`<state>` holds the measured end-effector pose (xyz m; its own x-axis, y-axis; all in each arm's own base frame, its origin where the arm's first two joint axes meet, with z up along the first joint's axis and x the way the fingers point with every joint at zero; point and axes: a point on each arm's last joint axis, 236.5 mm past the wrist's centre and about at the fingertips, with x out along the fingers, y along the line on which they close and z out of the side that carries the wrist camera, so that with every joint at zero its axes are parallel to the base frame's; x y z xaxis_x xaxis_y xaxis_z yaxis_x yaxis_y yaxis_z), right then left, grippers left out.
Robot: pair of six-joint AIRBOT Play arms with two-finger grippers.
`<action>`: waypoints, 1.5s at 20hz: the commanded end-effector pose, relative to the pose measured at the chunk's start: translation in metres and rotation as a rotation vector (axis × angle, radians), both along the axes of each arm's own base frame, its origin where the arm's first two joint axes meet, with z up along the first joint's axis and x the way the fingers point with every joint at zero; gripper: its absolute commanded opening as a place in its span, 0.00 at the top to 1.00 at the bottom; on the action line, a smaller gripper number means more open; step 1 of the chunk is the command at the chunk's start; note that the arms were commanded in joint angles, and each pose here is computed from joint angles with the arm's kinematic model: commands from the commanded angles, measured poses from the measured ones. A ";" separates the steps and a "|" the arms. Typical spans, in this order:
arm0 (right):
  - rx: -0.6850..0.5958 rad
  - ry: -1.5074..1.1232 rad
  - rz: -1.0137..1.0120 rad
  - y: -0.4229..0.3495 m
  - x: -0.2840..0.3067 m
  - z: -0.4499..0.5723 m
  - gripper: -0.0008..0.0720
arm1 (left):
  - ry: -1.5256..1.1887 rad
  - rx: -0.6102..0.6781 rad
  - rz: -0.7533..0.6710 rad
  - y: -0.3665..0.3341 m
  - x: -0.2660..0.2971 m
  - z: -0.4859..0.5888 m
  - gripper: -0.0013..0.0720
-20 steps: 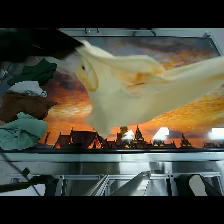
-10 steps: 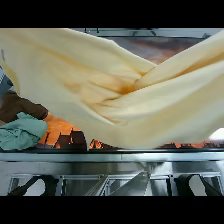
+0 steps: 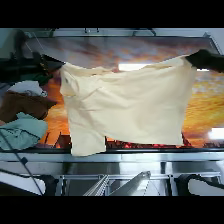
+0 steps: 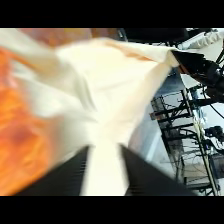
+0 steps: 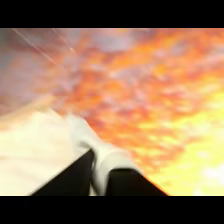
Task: Fold the shirts.
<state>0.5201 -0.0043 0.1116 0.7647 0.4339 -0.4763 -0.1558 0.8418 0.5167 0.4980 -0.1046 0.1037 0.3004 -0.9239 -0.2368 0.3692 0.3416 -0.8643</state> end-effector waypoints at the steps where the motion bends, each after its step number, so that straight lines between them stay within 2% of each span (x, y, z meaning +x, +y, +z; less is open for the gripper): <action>1: -0.019 0.094 -0.039 -0.024 0.032 -0.064 0.12 | 0.078 -0.035 0.050 0.017 0.050 -0.058 0.03; 2: 0.002 0.112 -0.027 -0.031 0.025 -0.058 0.21 | 0.100 -0.039 0.058 0.030 0.054 -0.053 0.00; 4: 0.024 0.199 0.026 -0.052 -0.010 -0.052 0.22 | 0.158 -0.040 0.016 0.053 0.037 -0.043 0.01; 6: 0.063 0.385 0.086 -0.071 -0.070 -0.069 0.23 | 0.262 -0.005 -0.072 0.066 0.001 -0.046 0.01; 7: 0.105 0.494 0.115 -0.075 -0.107 -0.084 0.37 | 0.335 0.019 -0.100 0.069 -0.017 -0.054 0.01; 9: 0.198 0.665 0.075 -0.082 -0.171 -0.116 0.39 | 0.466 0.103 -0.113 0.073 -0.055 -0.083 0.01; 13: 0.299 0.718 -0.145 -0.104 -0.235 -0.161 0.38 | 0.740 0.304 -0.106 0.076 -0.143 -0.167 0.01; 15: 0.327 0.724 -0.204 -0.104 -0.248 -0.172 0.38 | 0.808 0.317 -0.094 0.071 -0.168 -0.193 0.01; 16: 0.330 0.726 -0.208 -0.102 -0.251 -0.174 0.38 | 0.829 0.327 -0.081 0.068 -0.174 -0.206 0.08; 18: 0.343 0.721 -0.195 -0.095 -0.251 -0.173 0.38 | 0.813 0.356 -0.070 0.059 -0.177 -0.223 0.15; 19: 0.356 0.713 -0.187 -0.092 -0.249 -0.170 0.38 | 0.775 0.354 -0.079 0.051 -0.172 -0.224 0.22; 25: 0.433 0.711 -0.132 -0.075 -0.250 -0.155 0.38 | 0.747 0.386 -0.224 -0.001 -0.183 -0.223 0.27; 26: 0.436 0.717 -0.129 -0.074 -0.252 -0.155 0.38 | 0.759 0.382 -0.262 -0.008 -0.190 -0.223 0.36; 28: 0.400 0.792 -0.124 -0.074 -0.268 -0.165 0.38 | 0.756 0.381 -0.320 -0.018 -0.198 -0.226 0.98; 29: 0.377 0.848 -0.123 -0.071 -0.281 -0.176 0.36 | 0.743 0.388 -0.317 -0.020 -0.196 -0.228 0.96; 30: 0.361 0.900 -0.129 -0.067 -0.294 -0.189 0.26 | 0.734 0.398 -0.308 -0.021 -0.194 -0.231 0.95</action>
